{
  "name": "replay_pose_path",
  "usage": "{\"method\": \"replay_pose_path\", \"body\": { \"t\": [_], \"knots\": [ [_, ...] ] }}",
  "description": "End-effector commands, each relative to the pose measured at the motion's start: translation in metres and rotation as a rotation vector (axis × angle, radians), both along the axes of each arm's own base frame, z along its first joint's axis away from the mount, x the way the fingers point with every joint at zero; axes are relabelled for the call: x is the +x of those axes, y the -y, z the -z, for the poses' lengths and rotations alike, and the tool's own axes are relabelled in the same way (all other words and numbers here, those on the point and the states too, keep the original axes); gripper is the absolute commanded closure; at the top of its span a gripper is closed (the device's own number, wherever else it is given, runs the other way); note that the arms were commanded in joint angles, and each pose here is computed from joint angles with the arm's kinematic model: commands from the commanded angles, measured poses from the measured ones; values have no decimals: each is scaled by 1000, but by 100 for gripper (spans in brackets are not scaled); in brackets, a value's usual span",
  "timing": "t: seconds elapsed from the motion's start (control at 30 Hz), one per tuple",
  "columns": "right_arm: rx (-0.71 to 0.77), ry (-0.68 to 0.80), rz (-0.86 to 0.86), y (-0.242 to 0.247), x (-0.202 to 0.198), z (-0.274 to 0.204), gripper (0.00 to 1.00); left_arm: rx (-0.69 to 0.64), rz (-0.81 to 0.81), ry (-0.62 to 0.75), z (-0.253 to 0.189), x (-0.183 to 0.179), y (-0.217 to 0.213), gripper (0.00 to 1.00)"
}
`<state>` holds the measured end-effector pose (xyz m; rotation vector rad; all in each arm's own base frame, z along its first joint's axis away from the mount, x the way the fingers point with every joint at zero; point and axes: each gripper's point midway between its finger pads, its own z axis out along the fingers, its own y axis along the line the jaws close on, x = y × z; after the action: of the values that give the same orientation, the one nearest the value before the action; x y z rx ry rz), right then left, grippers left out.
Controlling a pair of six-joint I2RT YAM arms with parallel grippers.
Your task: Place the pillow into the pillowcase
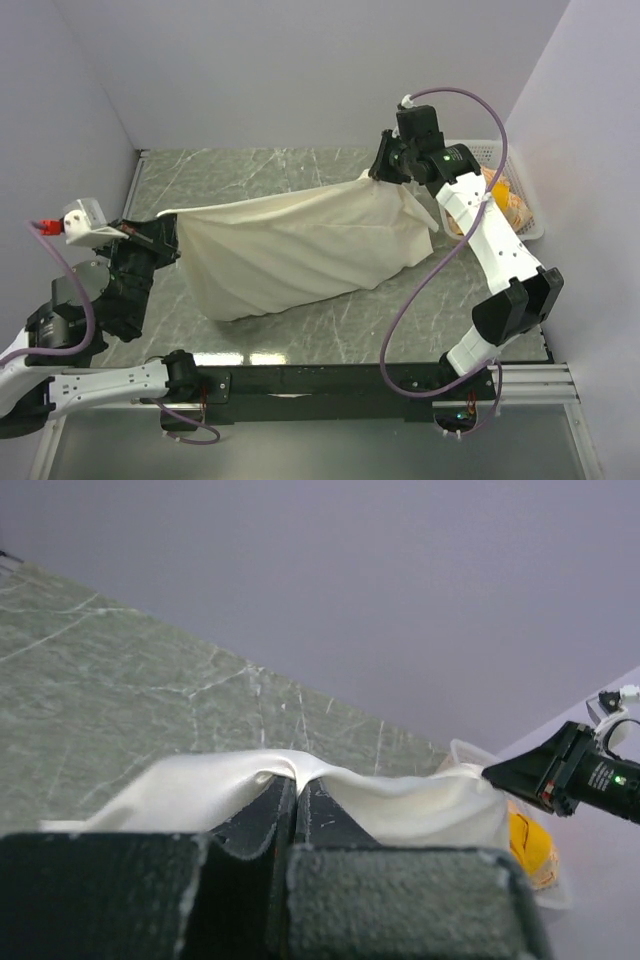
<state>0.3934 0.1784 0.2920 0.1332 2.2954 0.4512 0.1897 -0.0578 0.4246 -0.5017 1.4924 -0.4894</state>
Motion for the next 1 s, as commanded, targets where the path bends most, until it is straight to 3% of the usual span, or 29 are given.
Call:
{"method": "replay_pose_path", "body": {
  "t": [0.0,0.07,0.13,0.27,0.33,0.47,0.57,0.73,0.97],
  "knots": [
    [72,196,-3,0,9,-65,72,117,67,48,-25,12,42,99],
    [67,209,9,3,8,-70,62,188,59,25,-22,25,59,99],
    [45,235,44,13,5,-75,50,191,171,51,-23,34,82,99],
    [26,274,134,41,-5,-76,25,136,171,39,-10,67,63,99],
    [29,275,205,66,-9,-64,17,106,207,78,-13,63,63,99],
    [101,234,276,96,-4,-25,12,75,277,150,-16,42,63,99],
    [122,181,272,98,13,6,11,62,277,127,-9,36,58,99],
    [148,24,238,78,63,69,14,17,145,-104,54,55,50,99],
    [207,-41,210,51,131,126,17,-32,63,-334,147,78,59,99]
  ]
}}
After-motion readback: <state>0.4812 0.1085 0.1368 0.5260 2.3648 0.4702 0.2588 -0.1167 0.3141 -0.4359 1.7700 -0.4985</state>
